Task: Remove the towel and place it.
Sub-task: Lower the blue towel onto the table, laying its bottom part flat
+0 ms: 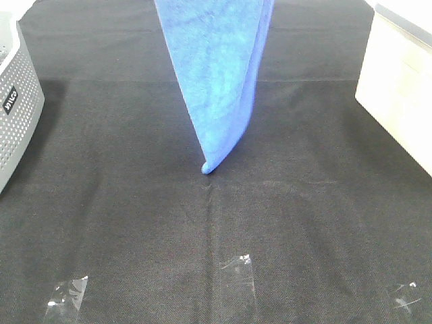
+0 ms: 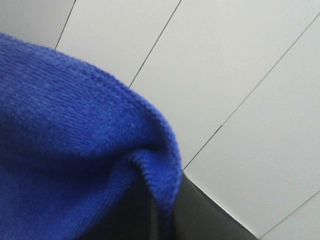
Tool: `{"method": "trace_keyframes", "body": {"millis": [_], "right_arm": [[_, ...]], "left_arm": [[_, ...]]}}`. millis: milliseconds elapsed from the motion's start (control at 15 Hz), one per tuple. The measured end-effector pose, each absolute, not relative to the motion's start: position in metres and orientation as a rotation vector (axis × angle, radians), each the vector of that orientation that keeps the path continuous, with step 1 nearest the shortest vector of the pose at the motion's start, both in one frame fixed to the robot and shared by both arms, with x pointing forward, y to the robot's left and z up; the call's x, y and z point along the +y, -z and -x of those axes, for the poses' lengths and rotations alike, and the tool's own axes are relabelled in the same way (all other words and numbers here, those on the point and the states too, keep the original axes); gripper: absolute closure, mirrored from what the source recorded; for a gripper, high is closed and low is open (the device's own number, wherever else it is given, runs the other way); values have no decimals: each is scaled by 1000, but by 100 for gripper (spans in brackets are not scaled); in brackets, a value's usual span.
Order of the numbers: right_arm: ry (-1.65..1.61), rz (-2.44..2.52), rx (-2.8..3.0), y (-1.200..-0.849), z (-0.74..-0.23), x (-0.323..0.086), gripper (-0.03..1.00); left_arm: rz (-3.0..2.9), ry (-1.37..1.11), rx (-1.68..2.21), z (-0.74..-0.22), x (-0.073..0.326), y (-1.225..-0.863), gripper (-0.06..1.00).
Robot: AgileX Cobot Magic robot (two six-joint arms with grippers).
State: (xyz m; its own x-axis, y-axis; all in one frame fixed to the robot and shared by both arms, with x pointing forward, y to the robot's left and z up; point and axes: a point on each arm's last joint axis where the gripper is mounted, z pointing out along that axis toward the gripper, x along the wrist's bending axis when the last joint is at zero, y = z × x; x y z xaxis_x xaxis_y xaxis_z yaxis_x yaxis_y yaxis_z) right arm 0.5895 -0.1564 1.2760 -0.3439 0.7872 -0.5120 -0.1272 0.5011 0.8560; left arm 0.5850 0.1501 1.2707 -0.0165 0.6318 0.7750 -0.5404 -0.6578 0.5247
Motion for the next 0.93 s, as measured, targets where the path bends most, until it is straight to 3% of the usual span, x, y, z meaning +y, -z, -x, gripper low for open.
{"method": "trace_keyframes", "body": {"millis": [200, 933], "right_arm": [[-1065, -525, 1590, -1262, -618, -145, 96], [-1073, -477, 1436, -1245, -668, -145, 96]], "left_arm": [[-1301, -1820, 228, -615, 176, -1258, 94], [-1166, -1918, 275, -667, 204, -1218, 94]]}}
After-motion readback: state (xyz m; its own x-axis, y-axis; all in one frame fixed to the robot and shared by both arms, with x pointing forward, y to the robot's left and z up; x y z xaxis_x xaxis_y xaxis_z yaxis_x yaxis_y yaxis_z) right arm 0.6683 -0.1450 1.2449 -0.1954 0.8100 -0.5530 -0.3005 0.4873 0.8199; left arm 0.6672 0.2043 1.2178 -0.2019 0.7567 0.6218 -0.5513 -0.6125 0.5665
